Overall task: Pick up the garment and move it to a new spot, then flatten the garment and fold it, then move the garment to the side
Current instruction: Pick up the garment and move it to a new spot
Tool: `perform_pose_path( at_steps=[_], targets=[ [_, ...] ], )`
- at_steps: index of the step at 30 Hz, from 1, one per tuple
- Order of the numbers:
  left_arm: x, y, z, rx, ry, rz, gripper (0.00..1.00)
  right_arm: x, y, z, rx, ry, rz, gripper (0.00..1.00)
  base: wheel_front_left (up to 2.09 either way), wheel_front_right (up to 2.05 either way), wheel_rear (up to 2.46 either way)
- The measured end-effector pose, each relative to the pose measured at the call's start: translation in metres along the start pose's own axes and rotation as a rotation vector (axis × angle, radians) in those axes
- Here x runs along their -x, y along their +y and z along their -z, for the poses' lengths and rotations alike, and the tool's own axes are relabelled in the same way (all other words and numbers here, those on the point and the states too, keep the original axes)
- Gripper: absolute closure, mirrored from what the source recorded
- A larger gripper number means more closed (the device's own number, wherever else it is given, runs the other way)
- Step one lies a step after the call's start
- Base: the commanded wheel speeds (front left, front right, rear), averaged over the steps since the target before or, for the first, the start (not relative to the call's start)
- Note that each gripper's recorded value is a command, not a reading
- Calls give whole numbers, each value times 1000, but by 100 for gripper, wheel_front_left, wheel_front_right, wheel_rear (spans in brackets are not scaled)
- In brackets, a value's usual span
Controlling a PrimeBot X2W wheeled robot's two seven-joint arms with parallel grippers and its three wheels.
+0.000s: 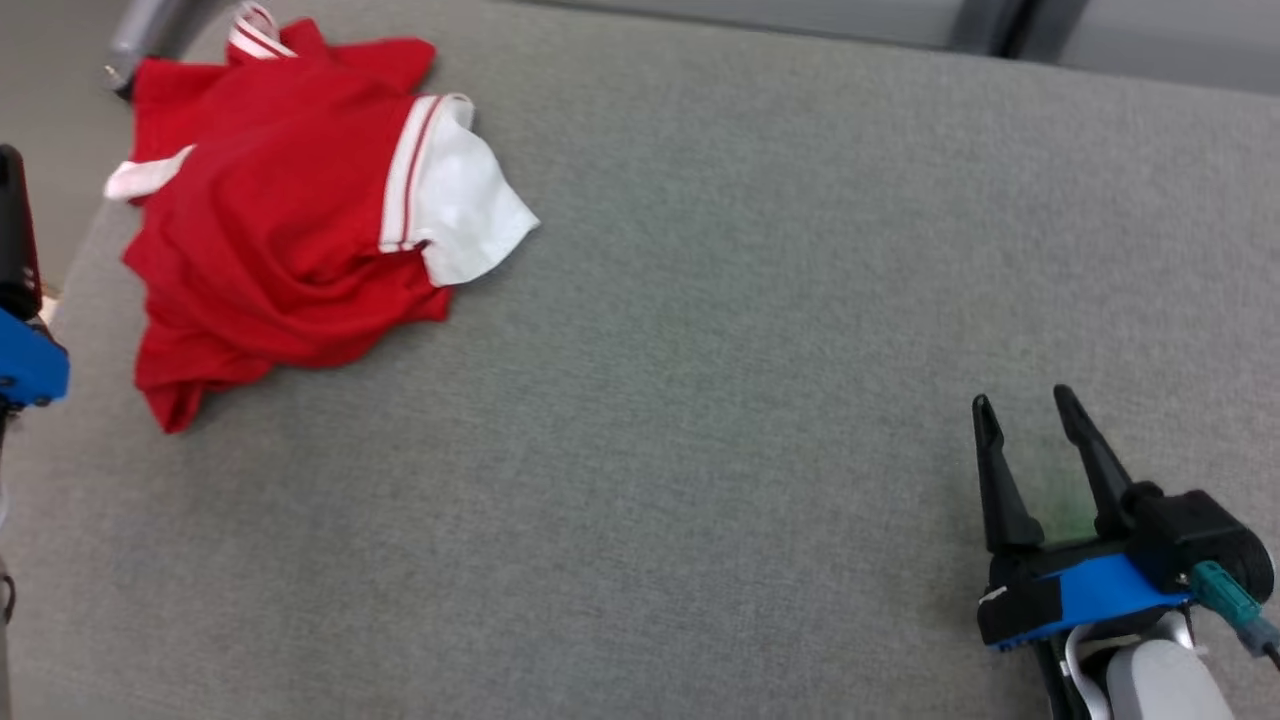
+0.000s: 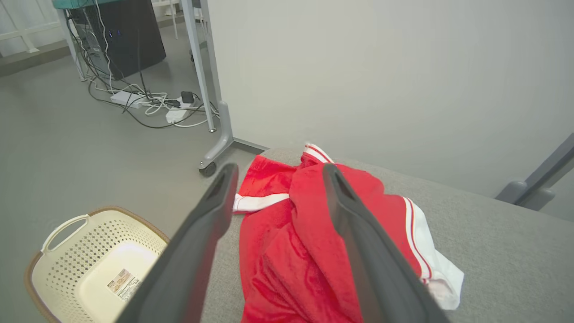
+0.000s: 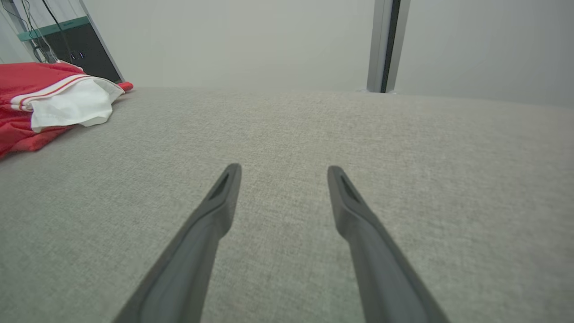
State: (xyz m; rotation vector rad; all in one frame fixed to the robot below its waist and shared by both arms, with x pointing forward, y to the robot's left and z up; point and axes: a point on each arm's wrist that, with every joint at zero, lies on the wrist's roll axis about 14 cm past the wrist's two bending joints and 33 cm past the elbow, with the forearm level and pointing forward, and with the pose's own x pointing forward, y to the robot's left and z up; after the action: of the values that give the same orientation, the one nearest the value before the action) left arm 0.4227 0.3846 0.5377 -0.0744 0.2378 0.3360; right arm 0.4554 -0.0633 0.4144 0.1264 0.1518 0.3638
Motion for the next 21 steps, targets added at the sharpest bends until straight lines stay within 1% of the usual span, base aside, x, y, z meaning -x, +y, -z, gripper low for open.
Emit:
perform_pose_path(
  at_steps=[4, 6, 11, 14, 15, 16, 17, 19, 21],
  targets=[
    [-37, -2, 48, -17, 180, -15, 0, -3, -28, 5, 14, 0, 66, 0, 0, 0, 0],
    [-49, -8, 75, 3, 262, -8, 0, -4, -41, 6, 18, -6, 97, 0, 0, 0, 0],
    [-66, -19, 123, 74, 412, -1, 0, -2, -64, 9, 20, -7, 156, 0, 0, 0, 0],
    [-64, -29, 150, 98, 533, 22, 0, 1, -71, 11, 21, -6, 176, 0, 0, 0, 0],
    [-62, -28, 156, 97, 568, 16, 53, 1, -72, 11, 19, -7, 179, 0, 0, 0, 0],
    [-61, -29, 158, 92, 586, 18, 92, 2, -73, 11, 18, -8, 182, 0, 0, 0, 0],
    [-61, -27, 158, 88, 597, 14, 100, 3, -74, 10, 14, -10, 186, 0, 0, 0, 0],
    [-59, -27, 156, 88, 618, 14, 100, 5, -74, 9, 3, -12, 189, 0, 0, 0, 0],
    [-59, -27, 146, 84, 598, 21, 100, 6, -72, 5, -4, -24, 188, 0, 0, 0, 0]
  ],
)
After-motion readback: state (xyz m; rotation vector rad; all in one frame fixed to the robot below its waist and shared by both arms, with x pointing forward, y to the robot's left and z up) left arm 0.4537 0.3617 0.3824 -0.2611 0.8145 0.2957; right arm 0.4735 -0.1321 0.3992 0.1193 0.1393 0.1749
